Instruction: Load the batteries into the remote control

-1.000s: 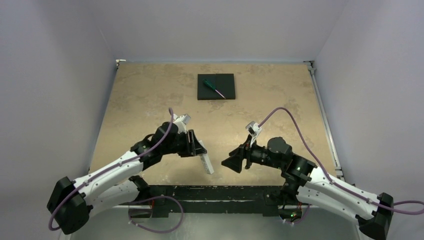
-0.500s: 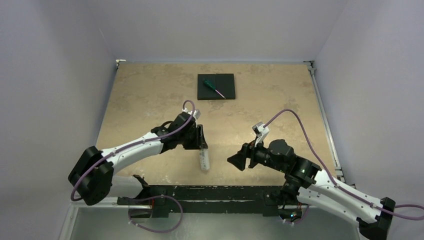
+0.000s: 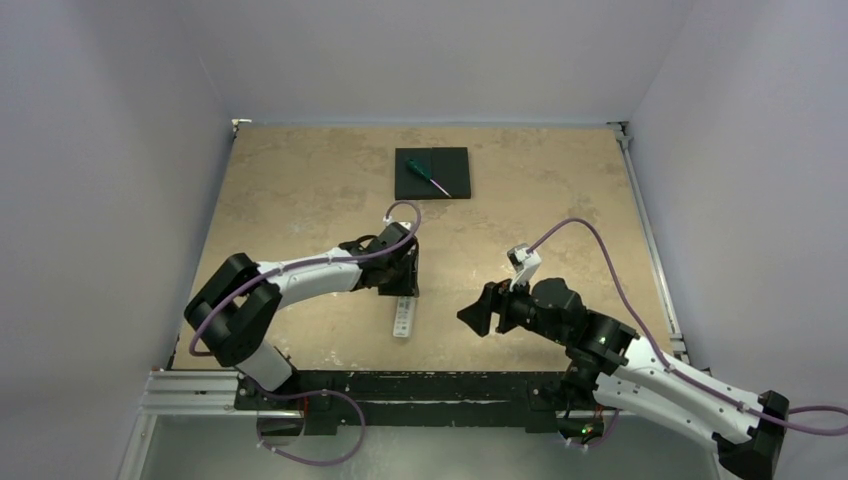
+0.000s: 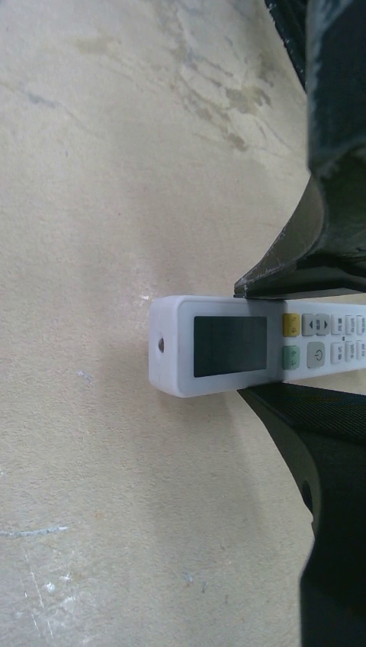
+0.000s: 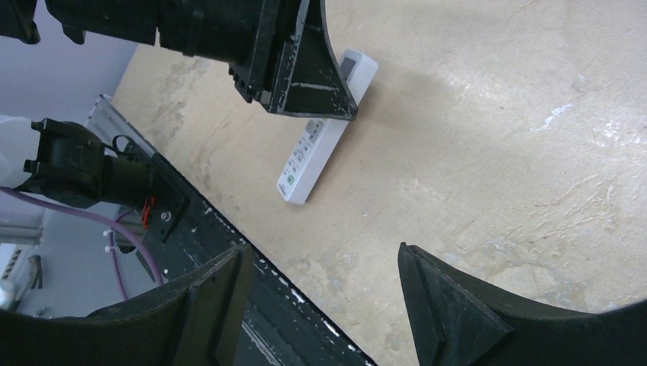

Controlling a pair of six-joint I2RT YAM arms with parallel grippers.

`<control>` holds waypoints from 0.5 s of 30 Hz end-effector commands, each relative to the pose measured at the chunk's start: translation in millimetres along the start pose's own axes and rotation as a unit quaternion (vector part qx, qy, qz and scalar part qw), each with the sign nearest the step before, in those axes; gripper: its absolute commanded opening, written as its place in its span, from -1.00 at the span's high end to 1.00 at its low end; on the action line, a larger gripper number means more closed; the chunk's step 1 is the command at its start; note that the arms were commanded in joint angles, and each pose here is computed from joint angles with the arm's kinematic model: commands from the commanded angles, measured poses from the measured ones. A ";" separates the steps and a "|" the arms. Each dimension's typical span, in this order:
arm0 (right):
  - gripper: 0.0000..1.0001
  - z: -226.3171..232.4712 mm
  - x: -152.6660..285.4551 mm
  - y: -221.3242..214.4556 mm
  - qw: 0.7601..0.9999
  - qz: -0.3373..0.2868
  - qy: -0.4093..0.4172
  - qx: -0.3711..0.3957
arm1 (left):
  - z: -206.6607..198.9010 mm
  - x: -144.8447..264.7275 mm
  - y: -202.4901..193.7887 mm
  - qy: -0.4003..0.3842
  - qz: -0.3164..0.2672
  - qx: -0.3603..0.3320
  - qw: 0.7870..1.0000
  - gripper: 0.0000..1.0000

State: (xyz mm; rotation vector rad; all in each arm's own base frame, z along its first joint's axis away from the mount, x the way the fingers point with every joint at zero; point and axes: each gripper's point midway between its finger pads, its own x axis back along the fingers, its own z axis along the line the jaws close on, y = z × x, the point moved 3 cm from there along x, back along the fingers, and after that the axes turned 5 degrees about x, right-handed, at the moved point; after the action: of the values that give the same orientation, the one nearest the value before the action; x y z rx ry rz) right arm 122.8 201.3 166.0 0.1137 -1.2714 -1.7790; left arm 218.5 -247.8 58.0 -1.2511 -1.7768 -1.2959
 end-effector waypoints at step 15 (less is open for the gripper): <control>-0.66 -16.3 -19.9 -0.8 0.998 -0.003 -0.056 -0.001 | -12.0 -23.9 21.8 0.067 -0.034 -0.030 0.997 0.80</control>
State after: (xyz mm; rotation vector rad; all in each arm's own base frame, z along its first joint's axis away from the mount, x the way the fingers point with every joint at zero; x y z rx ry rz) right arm 134.0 201.3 146.4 0.0050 -1.3388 -1.7661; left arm 237.7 -262.8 47.6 -1.1688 -1.7232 -1.3837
